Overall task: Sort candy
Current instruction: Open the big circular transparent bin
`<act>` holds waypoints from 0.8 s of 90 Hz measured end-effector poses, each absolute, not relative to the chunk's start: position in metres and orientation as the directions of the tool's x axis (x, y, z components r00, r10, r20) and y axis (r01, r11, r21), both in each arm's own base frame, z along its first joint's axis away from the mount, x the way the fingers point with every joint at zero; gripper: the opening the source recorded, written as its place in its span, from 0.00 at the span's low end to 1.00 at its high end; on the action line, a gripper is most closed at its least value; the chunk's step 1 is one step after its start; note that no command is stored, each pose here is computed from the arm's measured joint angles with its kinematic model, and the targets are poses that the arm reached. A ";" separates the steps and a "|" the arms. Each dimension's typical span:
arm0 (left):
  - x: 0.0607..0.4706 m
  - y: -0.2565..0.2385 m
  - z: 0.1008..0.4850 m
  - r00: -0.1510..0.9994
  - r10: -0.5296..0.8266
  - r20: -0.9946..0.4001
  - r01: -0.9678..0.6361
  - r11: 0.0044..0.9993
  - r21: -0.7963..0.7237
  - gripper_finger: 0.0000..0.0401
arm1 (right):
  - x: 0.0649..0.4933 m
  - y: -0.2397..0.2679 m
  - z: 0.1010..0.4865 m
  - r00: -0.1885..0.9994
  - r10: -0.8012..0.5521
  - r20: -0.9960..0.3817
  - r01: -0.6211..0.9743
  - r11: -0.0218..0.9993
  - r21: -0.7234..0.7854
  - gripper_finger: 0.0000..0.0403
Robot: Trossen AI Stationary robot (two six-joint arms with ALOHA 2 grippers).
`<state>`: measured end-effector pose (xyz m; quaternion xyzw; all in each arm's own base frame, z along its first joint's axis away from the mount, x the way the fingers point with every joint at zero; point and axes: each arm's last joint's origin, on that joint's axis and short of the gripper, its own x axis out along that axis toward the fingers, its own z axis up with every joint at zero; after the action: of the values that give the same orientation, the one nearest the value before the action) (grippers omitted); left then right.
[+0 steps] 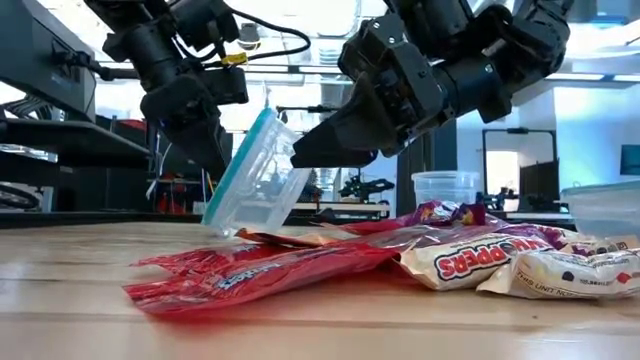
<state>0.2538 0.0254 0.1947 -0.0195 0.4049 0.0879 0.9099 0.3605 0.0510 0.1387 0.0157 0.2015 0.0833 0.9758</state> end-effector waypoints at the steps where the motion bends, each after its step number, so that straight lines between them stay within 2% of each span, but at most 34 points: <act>1: 0.254 0.025 0.195 0.657 0.144 -0.740 -0.176 0.984 0.036 0.14 | 0.360 0.051 0.139 0.904 0.169 -0.392 -0.156 0.986 0.064 0.53; 19: 0.254 0.025 0.195 0.657 0.144 -0.740 -0.174 0.984 0.037 0.14 | 0.360 0.051 0.137 0.895 0.167 -0.413 -0.154 0.986 0.065 0.53; 39: 0.254 0.024 0.195 0.660 0.141 -0.738 -0.176 0.984 0.031 0.14 | 0.362 0.052 0.142 0.918 0.178 -0.353 -0.158 0.984 0.084 0.53; 59: 0.257 0.017 0.197 0.684 0.124 -0.719 -0.163 0.987 0.015 0.14 | 0.358 0.058 0.137 0.892 0.187 -0.411 -0.238 0.969 -0.074 0.53; 72: 0.258 0.013 0.198 0.699 0.112 -0.706 -0.153 0.988 0.005 0.14 | 0.359 0.056 0.137 0.898 0.157 -0.410 -0.210 0.974 -0.086 0.53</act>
<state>0.2583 0.0128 0.1981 -0.0270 0.3809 0.0721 0.9214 0.3590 0.0557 0.1369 -0.0641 0.2048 0.0944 0.9721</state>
